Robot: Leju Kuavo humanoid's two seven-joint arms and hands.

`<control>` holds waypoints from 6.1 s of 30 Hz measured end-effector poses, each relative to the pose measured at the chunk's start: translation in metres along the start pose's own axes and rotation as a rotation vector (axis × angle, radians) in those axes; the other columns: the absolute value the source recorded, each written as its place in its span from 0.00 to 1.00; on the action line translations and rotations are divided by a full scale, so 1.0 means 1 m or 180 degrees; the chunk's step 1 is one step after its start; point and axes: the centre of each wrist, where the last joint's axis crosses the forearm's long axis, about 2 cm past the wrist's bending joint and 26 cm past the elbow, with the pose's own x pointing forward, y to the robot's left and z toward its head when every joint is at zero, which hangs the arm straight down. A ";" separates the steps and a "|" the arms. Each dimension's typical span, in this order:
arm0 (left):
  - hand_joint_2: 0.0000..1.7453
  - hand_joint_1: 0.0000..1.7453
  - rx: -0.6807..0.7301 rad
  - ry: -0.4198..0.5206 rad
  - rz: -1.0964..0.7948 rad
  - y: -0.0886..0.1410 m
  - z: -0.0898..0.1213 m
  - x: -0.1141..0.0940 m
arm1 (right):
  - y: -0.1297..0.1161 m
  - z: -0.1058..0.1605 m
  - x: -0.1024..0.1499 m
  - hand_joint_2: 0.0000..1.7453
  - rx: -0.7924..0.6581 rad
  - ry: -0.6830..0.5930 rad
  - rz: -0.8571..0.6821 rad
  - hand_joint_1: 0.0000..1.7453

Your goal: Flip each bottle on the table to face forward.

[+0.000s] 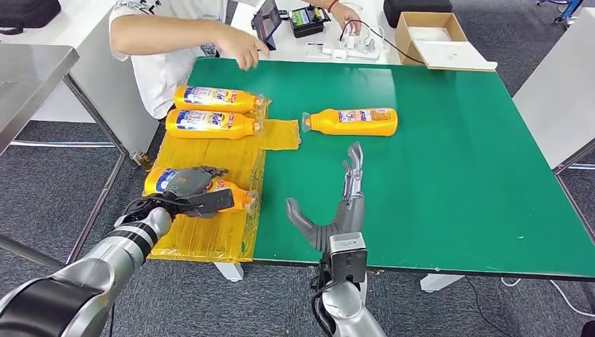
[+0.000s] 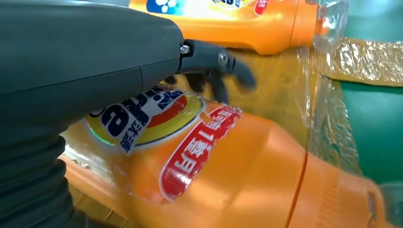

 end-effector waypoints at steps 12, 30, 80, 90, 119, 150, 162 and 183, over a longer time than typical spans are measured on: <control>0.00 0.00 -0.0228 -0.0096 0.0245 -0.001 0.000 -0.001 | 0.001 0.003 -0.005 1.00 0.0058 0.0024 0.0091 0.00; 0.25 0.00 0.0394 -0.0423 0.1493 -0.017 0.001 0.005 | 0.004 0.003 -0.012 1.00 0.0143 0.0058 0.0171 0.00; 1.00 0.00 0.3129 -0.1198 0.2858 -0.042 0.052 0.078 | -0.254 0.001 -0.109 1.00 0.2472 0.2075 0.2478 0.00; 1.00 0.00 0.2929 -0.1200 0.2941 -0.049 0.047 0.078 | -0.265 -0.026 -0.124 1.00 0.2721 0.2274 0.2566 0.00; 1.00 0.00 0.2633 -0.1201 0.3162 -0.051 0.028 0.080 | -0.224 -0.073 -0.136 1.00 0.3968 0.2503 0.2128 0.00; 1.00 0.00 0.2459 -0.1177 0.3222 -0.057 0.021 0.085 | -0.207 -0.062 -0.139 1.00 0.4369 0.2425 0.2608 0.85; 1.00 0.00 0.2443 -0.1157 0.3240 -0.058 0.022 0.085 | -0.200 -0.038 -0.142 1.00 0.3815 0.2061 0.2721 1.00; 1.00 0.00 0.2022 -0.1311 0.4413 -0.064 0.028 0.100 | -0.161 -0.022 -0.037 1.00 -0.0174 0.0001 0.1757 1.00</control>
